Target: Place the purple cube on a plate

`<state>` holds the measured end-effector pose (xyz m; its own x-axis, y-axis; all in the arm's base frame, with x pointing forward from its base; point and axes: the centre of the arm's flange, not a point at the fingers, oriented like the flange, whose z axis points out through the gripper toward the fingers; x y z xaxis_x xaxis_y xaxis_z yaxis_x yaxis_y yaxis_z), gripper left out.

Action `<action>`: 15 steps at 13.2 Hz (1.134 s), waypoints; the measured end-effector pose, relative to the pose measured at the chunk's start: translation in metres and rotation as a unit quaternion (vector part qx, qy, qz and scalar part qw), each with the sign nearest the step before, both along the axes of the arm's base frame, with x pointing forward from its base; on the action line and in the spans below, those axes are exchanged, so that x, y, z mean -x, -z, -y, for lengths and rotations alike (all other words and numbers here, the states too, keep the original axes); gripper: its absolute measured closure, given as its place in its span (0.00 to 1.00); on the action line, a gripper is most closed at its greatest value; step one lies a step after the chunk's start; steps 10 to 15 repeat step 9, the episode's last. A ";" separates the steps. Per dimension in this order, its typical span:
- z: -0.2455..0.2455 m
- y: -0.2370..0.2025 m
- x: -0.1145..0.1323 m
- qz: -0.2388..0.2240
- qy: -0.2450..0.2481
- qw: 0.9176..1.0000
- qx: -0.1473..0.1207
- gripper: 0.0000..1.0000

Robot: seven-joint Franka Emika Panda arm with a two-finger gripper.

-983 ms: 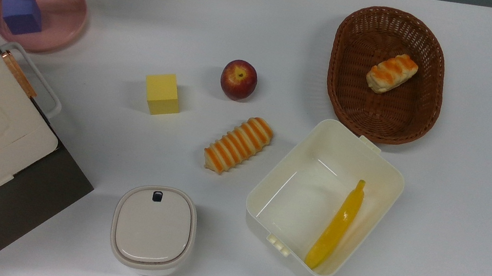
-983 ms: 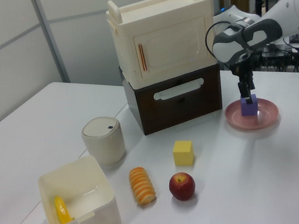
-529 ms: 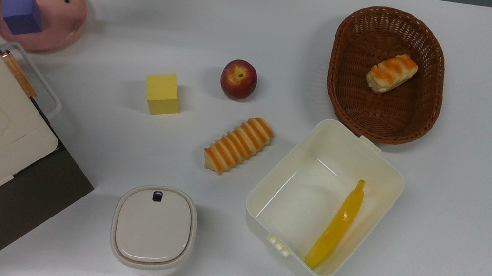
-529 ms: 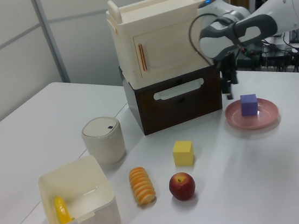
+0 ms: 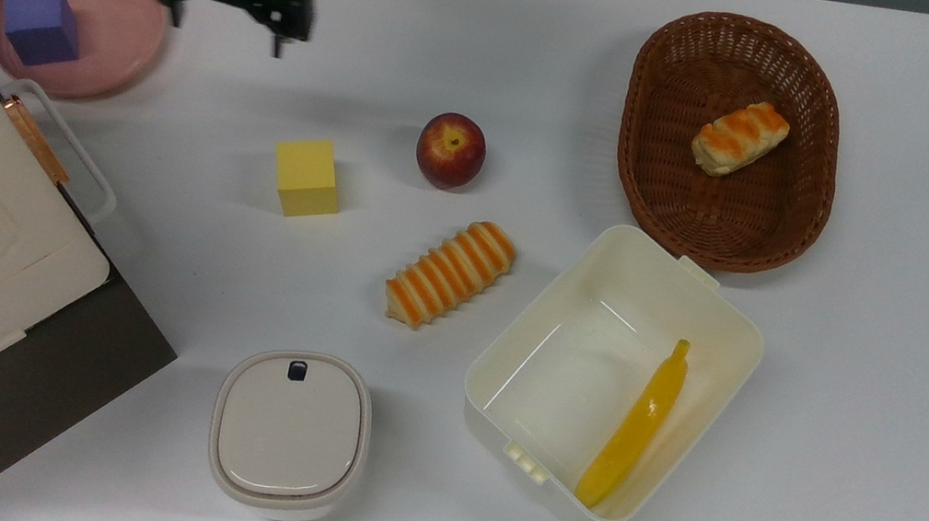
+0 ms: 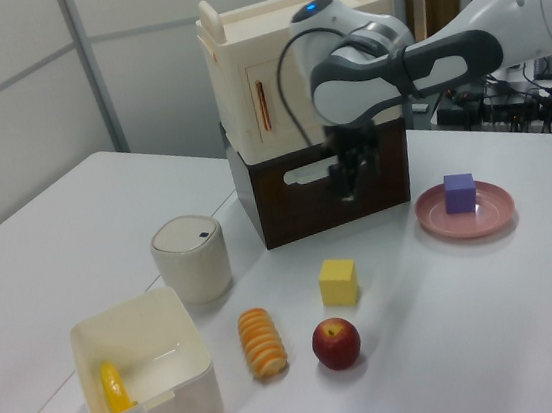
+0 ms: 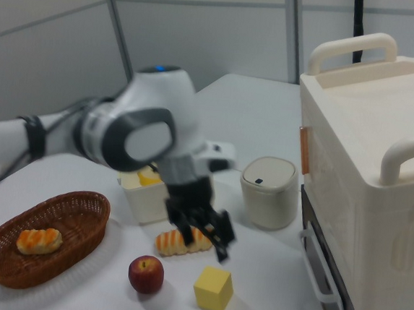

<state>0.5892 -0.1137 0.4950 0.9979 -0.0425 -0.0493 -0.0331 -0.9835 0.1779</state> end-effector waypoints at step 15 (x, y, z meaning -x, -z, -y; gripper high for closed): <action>-0.136 -0.069 0.028 0.025 -0.006 0.999 -0.039 0.00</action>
